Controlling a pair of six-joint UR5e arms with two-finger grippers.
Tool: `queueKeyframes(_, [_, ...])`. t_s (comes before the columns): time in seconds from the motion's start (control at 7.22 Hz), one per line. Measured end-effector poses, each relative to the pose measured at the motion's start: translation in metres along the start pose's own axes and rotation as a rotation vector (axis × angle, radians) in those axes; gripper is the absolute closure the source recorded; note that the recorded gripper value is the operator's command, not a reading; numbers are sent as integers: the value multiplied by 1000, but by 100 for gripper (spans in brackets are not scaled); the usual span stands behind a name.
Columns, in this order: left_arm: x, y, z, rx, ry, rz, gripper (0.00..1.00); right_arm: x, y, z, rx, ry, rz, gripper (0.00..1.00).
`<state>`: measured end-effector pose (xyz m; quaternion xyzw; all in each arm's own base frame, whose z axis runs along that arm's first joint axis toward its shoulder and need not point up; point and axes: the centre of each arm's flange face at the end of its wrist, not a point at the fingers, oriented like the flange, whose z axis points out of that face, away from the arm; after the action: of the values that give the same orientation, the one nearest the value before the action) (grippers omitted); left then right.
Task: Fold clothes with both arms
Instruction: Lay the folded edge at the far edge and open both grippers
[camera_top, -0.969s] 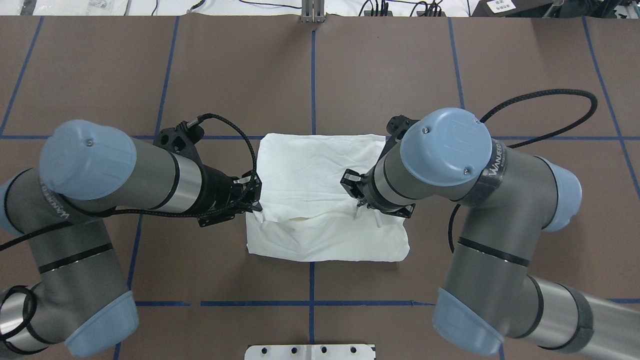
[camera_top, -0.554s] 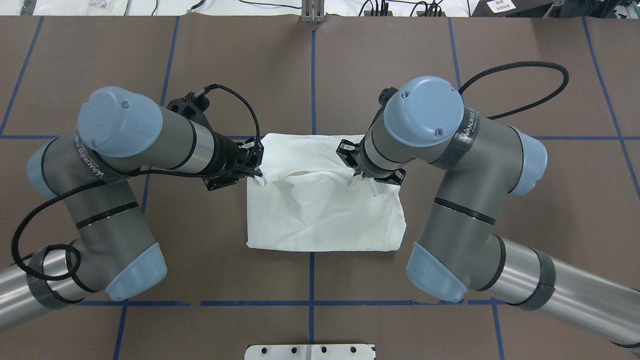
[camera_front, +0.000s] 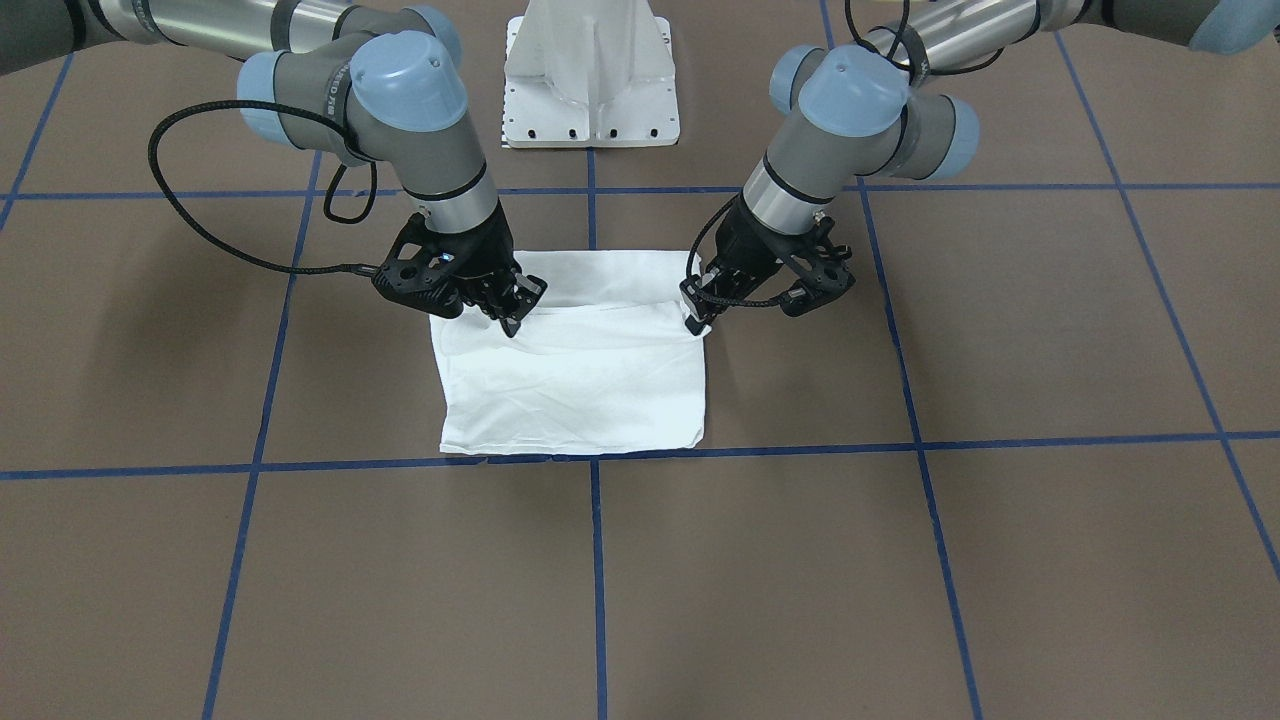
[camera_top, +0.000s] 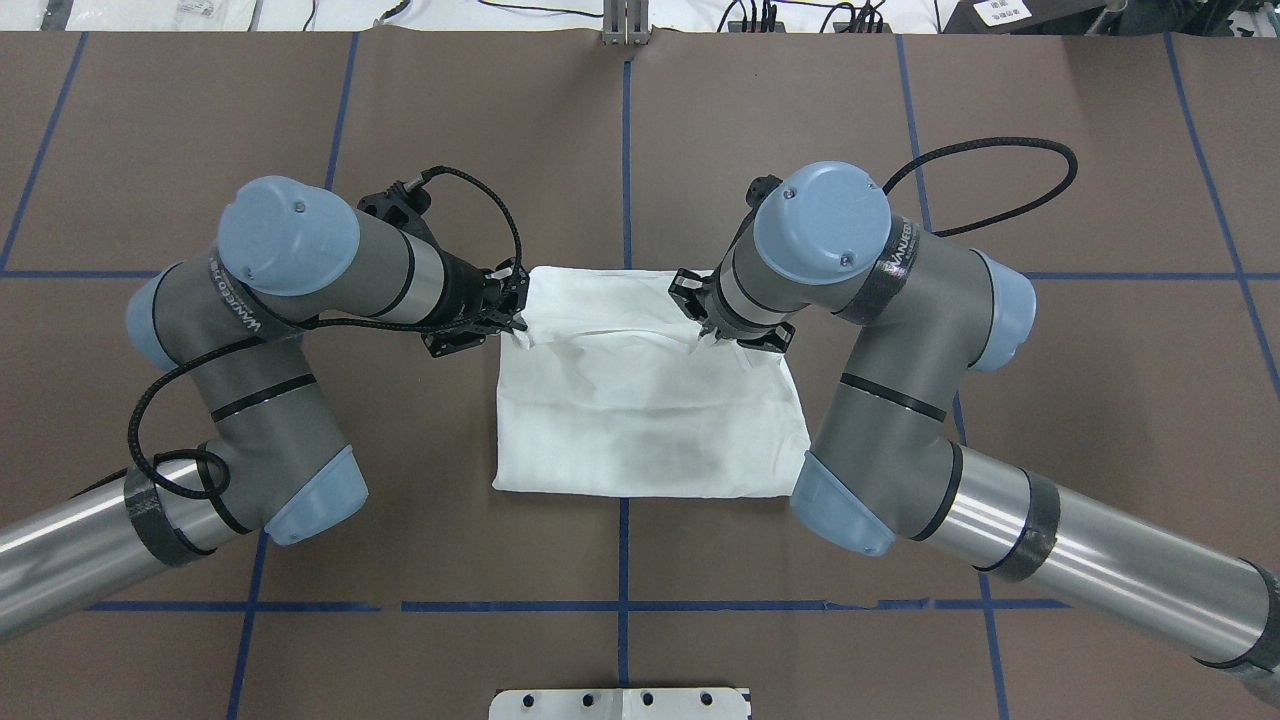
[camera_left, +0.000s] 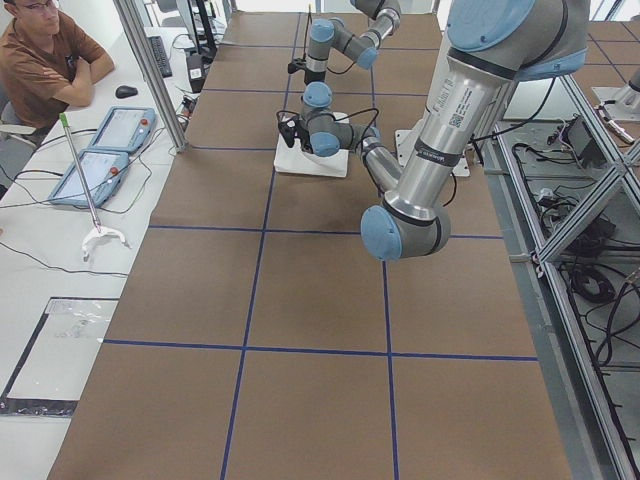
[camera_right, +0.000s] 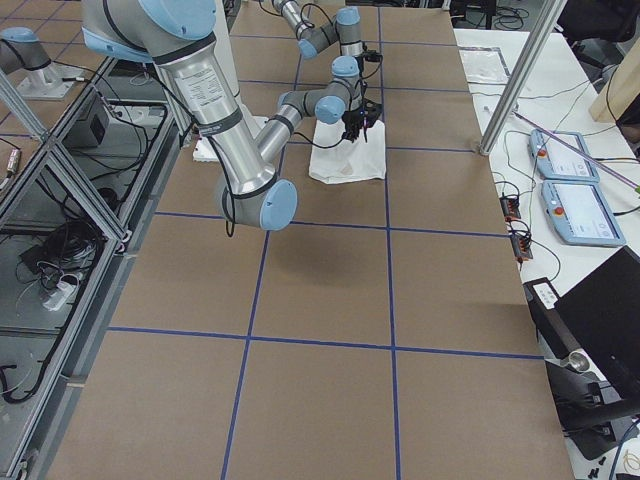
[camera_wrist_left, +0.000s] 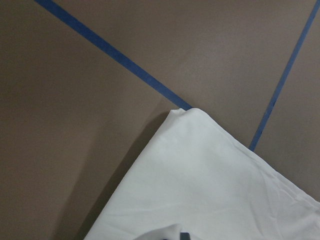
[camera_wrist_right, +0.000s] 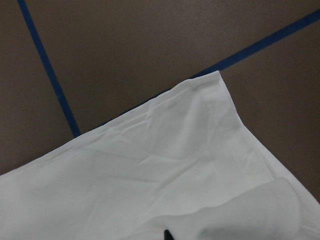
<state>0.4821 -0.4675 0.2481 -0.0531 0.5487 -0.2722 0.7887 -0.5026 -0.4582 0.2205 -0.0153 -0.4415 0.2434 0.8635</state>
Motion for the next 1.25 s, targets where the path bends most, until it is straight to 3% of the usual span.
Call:
queueKeyframes(0.97, [19, -14, -7, 21, 27, 3, 100, -26, -28, -8, 3, -15, 34, 100])
queueKeyframes(1.11, [21, -15, -8, 23, 29, 4, 86, -29, -31, -4, 1, -6, 37, 35])
queueKeyframes(1.25, [21, -16, -7, 23, 27, 3, 16, -30, -33, -1, 0, 0, 37, 0])
